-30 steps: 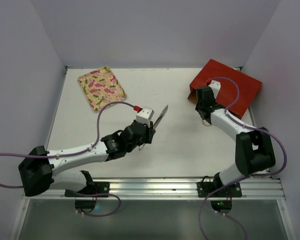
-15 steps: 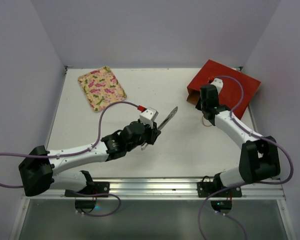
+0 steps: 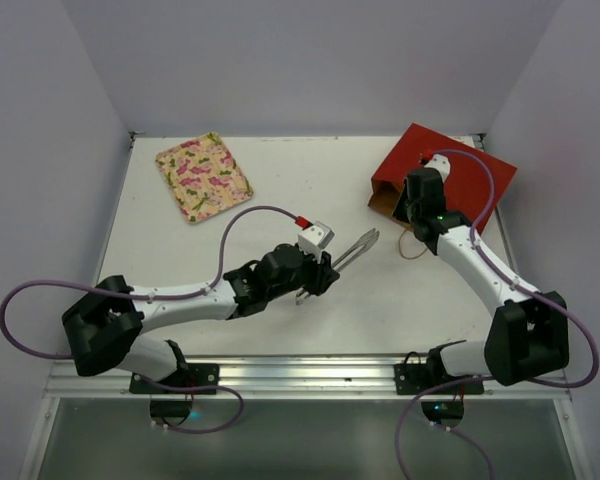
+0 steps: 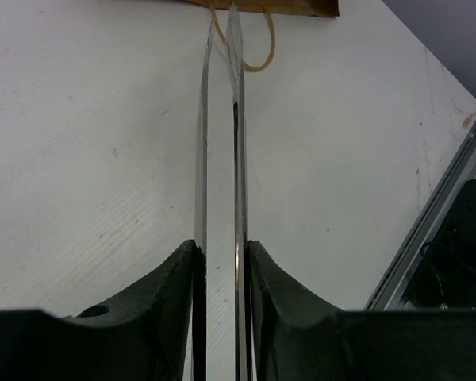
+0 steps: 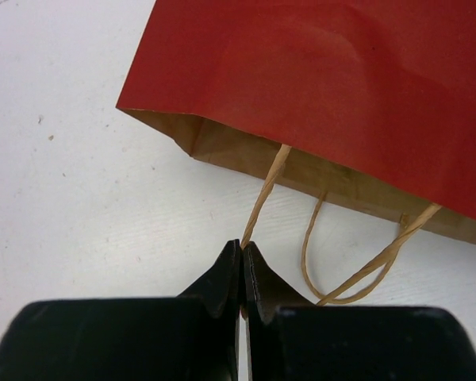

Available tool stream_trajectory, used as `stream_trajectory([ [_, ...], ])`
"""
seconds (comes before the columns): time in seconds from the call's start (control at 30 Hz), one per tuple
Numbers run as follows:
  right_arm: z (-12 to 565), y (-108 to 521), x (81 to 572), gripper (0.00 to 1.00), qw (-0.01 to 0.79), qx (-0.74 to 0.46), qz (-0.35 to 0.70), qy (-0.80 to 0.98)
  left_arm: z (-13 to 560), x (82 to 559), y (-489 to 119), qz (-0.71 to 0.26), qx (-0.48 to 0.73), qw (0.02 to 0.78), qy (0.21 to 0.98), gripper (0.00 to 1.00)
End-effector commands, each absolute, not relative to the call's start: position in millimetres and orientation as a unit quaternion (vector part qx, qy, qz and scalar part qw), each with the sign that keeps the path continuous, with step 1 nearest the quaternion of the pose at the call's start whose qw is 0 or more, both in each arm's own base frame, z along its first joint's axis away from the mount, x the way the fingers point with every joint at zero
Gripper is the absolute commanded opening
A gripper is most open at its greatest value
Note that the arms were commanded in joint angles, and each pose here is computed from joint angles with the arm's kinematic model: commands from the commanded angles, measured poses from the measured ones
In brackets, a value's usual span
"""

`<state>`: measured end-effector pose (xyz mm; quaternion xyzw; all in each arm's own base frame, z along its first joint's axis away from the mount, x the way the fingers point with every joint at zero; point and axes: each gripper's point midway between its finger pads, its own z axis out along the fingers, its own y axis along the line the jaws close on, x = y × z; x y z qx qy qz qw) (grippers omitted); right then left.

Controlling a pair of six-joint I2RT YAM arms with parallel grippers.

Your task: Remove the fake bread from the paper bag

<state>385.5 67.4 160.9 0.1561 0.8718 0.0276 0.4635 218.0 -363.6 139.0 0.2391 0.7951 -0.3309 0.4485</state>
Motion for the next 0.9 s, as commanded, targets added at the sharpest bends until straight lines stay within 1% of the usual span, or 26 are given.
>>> stream_trajectory([
  [0.0,190,77,387,0.0,0.485,0.142,0.059,0.861,162,219,-380,-0.373,0.235,0.465,0.768,0.38],
  [0.07,194,78,385,0.0,0.49,0.14,0.066,0.858,160,219,-382,-0.374,0.234,0.463,0.769,0.41],
  [0.23,198,76,379,0.0,0.493,0.139,0.068,0.856,158,222,-386,-0.378,0.227,0.463,0.769,0.45],
  [0.43,200,76,372,0.0,0.495,0.139,0.073,0.855,155,236,-392,-0.373,0.185,0.457,0.786,0.47],
  [0.63,202,74,365,0.0,0.503,0.14,0.077,0.849,155,251,-406,-0.417,0.15,0.429,0.787,0.47],
  [0.67,202,74,365,0.0,0.503,0.14,0.078,0.849,159,246,-414,-0.442,0.159,0.413,0.78,0.47],
  [0.7,202,74,364,0.0,0.503,0.14,0.077,0.849,165,252,-417,-0.456,0.156,0.415,0.772,0.47],
  [0.87,199,73,361,0.0,0.502,0.139,0.075,0.85,152,262,-433,-0.496,0.146,0.368,0.773,0.48],
])
